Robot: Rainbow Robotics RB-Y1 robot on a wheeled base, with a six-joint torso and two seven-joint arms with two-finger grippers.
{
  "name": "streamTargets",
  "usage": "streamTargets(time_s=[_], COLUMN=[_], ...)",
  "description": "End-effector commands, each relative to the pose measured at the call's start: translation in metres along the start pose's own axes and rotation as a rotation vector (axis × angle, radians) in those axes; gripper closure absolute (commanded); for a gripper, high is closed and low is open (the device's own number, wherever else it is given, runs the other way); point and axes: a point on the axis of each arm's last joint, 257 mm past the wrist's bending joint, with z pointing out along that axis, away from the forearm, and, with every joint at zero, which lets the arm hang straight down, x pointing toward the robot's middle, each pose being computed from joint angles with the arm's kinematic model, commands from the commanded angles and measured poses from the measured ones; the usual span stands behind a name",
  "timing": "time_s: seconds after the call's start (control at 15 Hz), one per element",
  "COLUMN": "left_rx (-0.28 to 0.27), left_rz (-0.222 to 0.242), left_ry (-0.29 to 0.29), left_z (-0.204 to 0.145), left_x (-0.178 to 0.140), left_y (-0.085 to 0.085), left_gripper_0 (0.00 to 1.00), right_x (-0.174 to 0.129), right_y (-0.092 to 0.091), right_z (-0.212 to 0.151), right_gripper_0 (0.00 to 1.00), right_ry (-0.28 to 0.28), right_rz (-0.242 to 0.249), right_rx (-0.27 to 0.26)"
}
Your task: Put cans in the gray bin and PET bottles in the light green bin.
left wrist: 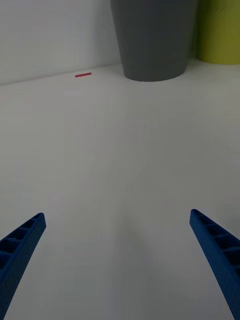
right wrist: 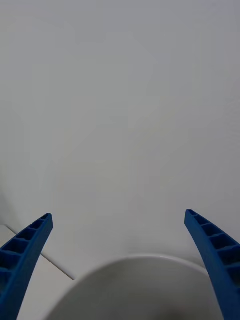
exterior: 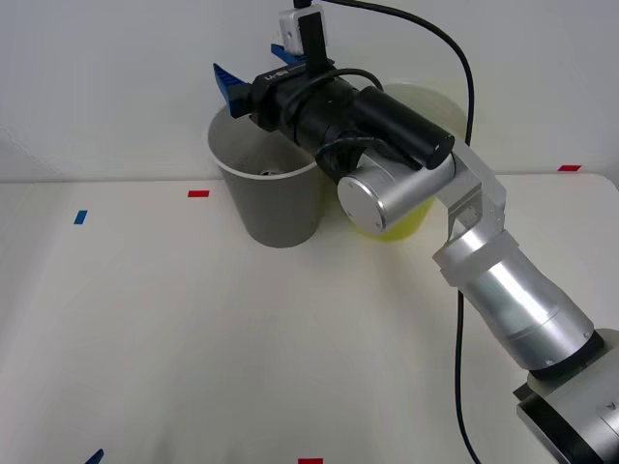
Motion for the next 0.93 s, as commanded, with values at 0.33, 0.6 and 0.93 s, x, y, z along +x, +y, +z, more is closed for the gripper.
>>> streamTargets(time_s=[0.33, 0.6, 0.93], left_rx=[0.0, 0.0, 0.0], left_rz=[0.0, 0.0, 0.0], left_ry=[0.0, 0.0, 0.0], left_z=[0.0, 0.0, 0.0], left_x=[0.0, 0.0, 0.0], left_y=[0.0, 0.0, 0.0], left_gripper_0=[0.0, 0.0, 0.0], right_x=[-0.012, 0.008, 0.023], right_y=[0.008, -0.033, -0.074], right_z=[-0.093, -0.158, -0.233], right_gripper_0=[0.0, 0.0, 0.0], right_ry=[-0.098, -0.051, -0.026], right_rz=[-0.122, -0.142, -0.116], right_rx=[-0.059, 0.015, 0.147])
